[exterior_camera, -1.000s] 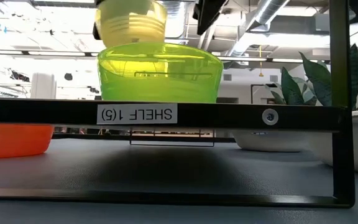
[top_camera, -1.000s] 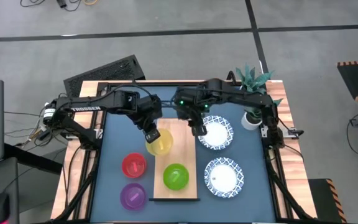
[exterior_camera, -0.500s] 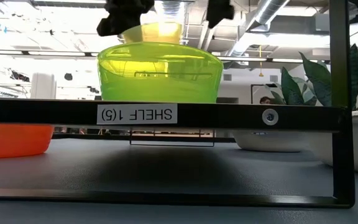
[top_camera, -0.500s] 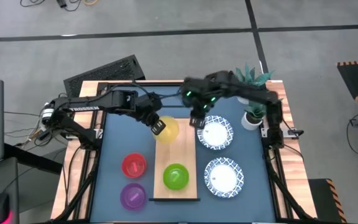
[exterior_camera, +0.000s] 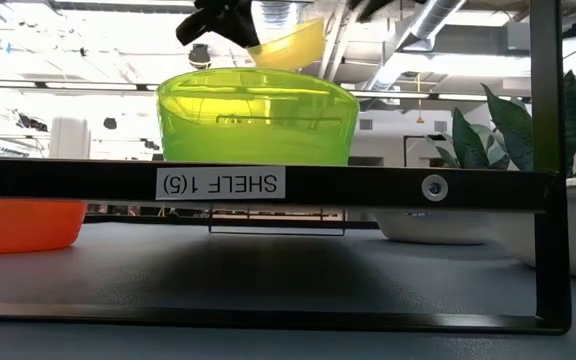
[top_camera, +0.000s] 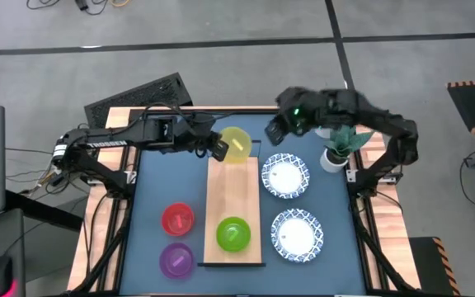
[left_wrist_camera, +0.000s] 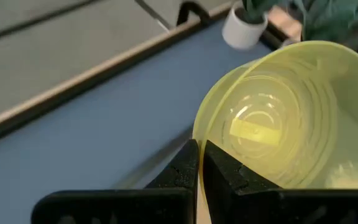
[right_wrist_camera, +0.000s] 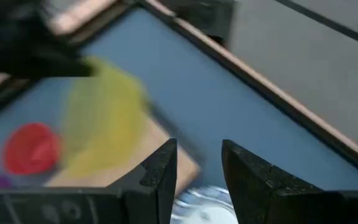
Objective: Place and stack bowls onto a shelf
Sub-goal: Stack the yellow bowl on top of the green bowl on the shelf
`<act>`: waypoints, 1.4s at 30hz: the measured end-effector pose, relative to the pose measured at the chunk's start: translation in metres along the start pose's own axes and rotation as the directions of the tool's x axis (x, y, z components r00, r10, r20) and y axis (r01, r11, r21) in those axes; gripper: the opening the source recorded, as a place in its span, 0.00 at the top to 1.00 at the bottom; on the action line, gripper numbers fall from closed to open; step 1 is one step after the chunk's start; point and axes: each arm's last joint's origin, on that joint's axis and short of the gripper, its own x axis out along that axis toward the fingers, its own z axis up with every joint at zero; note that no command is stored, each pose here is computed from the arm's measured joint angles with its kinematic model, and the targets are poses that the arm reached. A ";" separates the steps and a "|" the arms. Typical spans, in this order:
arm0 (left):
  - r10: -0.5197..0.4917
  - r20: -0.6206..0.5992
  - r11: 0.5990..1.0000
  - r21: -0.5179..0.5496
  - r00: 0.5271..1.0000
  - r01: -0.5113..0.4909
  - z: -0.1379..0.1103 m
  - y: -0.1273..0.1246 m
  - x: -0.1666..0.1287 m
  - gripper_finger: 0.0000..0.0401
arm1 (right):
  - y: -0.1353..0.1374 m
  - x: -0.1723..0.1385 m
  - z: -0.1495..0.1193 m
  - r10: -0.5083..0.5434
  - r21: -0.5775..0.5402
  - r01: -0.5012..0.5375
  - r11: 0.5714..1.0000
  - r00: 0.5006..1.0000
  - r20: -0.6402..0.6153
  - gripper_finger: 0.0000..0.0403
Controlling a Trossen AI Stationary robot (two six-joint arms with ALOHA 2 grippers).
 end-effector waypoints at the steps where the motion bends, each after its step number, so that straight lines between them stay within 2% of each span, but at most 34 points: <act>1: 0.008 0.021 1.000 -0.005 1.000 -0.008 0.001 0.000 0.000 1.00 | 0.003 0.002 -0.003 0.008 -0.008 -0.008 1.000 1.000 -0.002 0.62; 7: 0.070 0.077 0.997 0.011 0.995 -0.071 0.004 0.001 0.000 1.00 | 0.030 0.024 -0.014 -0.032 -0.097 0.032 0.995 0.999 -0.004 0.62; 11: 0.080 0.085 0.997 0.017 0.993 -0.081 0.004 0.001 0.000 1.00 | 0.045 0.029 -0.014 -0.001 -0.102 0.006 0.995 0.999 0.051 0.62; 17: 0.092 0.091 0.995 0.030 0.992 -0.095 0.004 0.002 0.000 1.00 | 0.051 0.044 -0.015 -0.017 -0.108 0.020 0.994 0.999 0.036 0.62; 26: 0.064 0.107 0.996 0.052 0.992 -0.070 0.003 -0.005 -0.002 1.00 | 0.048 0.052 -0.013 -0.025 -0.094 0.026 0.995 1.000 0.018 0.63; 30: 0.051 0.112 0.996 0.072 0.992 -0.060 0.003 -0.006 -0.002 1.00 | 0.048 0.050 -0.013 -0.008 -0.091 0.009 0.996 1.000 0.014 0.69; 38: 0.021 0.108 0.988 0.152 0.994 -0.037 0.004 -0.007 -0.002 1.00 | 0.045 0.050 -0.017 -0.033 -0.105 0.031 0.994 0.999 -0.018 0.95; 42: -0.004 0.103 0.984 0.176 0.995 -0.014 0.005 -0.008 -0.002 1.00 | 0.045 0.050 -0.018 -0.037 -0.110 0.033 0.993 0.999 -0.033 0.95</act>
